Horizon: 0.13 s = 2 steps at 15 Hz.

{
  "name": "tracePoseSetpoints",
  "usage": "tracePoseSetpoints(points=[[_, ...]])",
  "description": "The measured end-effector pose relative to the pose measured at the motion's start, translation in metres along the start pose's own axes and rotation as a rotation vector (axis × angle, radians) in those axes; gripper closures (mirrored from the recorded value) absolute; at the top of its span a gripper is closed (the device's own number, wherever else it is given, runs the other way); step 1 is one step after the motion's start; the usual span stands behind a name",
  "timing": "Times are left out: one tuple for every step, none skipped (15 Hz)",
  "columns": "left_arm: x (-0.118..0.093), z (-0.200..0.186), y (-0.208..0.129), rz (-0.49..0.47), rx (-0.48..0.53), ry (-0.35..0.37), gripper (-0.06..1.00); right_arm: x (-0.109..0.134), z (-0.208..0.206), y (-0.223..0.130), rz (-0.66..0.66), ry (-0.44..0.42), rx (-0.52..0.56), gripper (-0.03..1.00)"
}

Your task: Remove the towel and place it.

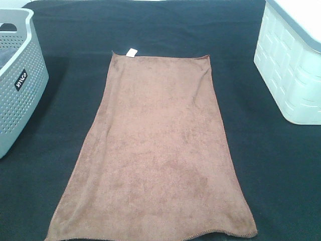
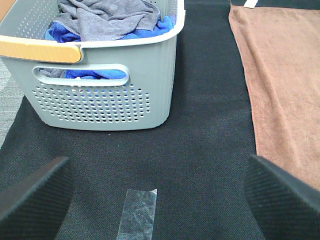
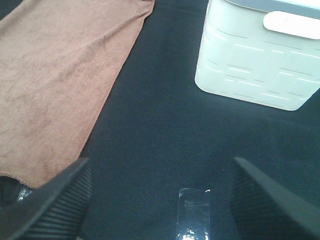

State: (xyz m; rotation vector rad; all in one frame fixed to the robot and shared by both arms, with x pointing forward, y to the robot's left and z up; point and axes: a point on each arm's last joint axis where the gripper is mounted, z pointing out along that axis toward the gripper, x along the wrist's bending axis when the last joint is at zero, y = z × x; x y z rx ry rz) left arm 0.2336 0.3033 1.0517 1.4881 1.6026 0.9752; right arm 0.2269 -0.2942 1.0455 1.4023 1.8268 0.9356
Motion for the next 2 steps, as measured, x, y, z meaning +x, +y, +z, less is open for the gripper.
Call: tracePoseSetpoints(points=[[-0.0001,0.0,0.0,0.0,0.0,-0.001,0.09,0.0,0.0,0.0,0.0,0.0,0.0,0.24],[-0.0001,0.0,0.0,0.0,0.0,-0.001,0.09,0.0,0.0,0.0,0.0,0.0,0.0,0.24]])
